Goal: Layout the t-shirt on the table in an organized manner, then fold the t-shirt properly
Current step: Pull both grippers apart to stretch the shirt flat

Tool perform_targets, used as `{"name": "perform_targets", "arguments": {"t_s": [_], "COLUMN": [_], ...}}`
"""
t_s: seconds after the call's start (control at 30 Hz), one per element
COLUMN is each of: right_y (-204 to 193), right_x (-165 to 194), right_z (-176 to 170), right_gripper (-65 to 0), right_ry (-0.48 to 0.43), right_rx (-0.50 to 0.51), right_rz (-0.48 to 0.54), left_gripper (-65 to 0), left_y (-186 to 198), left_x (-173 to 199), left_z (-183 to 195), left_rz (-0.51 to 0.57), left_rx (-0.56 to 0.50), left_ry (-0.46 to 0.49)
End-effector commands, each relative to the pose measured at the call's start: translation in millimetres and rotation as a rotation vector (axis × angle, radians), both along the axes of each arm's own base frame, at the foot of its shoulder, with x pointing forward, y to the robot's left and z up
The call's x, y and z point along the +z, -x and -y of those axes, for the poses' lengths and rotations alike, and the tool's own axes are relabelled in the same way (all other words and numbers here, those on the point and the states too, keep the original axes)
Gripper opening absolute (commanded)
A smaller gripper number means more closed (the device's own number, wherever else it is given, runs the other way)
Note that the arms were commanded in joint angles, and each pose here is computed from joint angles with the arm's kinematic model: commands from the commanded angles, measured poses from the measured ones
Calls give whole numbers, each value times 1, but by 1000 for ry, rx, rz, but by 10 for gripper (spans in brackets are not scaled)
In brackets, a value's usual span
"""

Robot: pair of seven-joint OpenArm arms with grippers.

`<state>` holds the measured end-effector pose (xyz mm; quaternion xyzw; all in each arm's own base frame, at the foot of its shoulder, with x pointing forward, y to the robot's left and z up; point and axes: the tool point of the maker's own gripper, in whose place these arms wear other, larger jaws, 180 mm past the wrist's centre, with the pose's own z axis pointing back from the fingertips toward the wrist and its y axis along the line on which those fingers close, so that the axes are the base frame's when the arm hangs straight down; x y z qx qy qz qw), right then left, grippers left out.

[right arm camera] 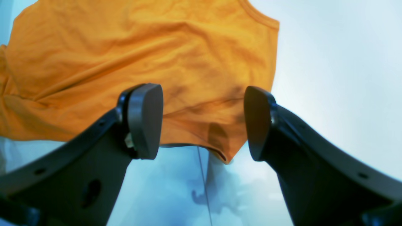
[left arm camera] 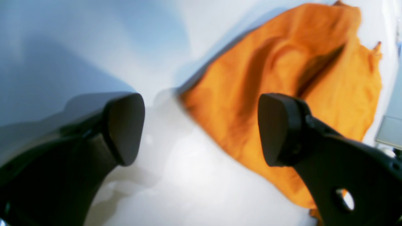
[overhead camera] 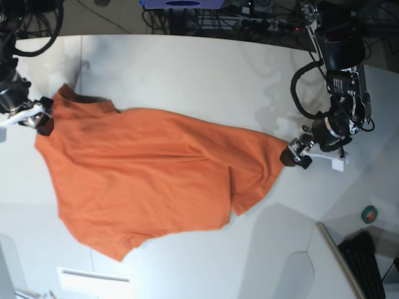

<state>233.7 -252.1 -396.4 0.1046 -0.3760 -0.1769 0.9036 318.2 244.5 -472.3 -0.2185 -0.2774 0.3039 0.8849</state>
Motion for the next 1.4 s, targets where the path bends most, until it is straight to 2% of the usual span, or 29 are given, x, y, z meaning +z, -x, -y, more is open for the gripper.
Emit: {"name": "perform_targets", "arguments": {"t_s": [0.0, 0.2, 0.43, 0.5, 0.67, 0.77, 0.83, 0.9, 0.93, 1.0, 1.07, 1.1, 1.37], "right_y": [-4, -2, 2, 1, 8, 19, 17, 18, 15, 12, 4, 3, 9], "right_x": [10, 9, 5, 10, 19, 0, -14, -22, -23, -30, -40, -45, -78], "right_z": [4, 4, 4, 16, 46, 48, 43, 42, 44, 45, 40, 38, 5], "right_gripper": [-282, -282, -282, -282, -269, -210, -215, -254, -306, -437, -606, -650, -650], "right_ry": [12, 14, 10, 19, 37, 7, -22, -30, -25, -31, -30, -24, -54], "right_rx": [4, 4, -3, -39, -139, -144, -107, -70, -54, -40, 9, 38, 151], "right_rz": [38, 33, 22, 44, 66, -17, -50, -64, -67, -88, -121, -145, -249], "left_gripper": [-118, -118, -125, -186, -441, -569, -650, -650, -650, -650, -650, -650, -650], "left_y": [-3, -4, -2, -2, -3, -2, -2, -1, -2, -4, -9, -11, -17], "left_x": [2, -15, -21, -22, -22, -22, -21, -21, -21, -18, -10, -5, 4], "left_z": [-6, 18, 26, 26, 27, 25, 24, 23, 24, 24, 24, 24, 24], "left_rz": [13, 3, -5, -6, -6, -6, -6, -6, -6, 4, 31, 45, 71], "left_rx": [8, -59, -53, -53, -59, -51, -51, -52, -56, -60, -68, -71, -79], "left_ry": [-19, -50, -34, -33, -34, -33, -36, -38, -39, -44, -56, -62, -71]}}
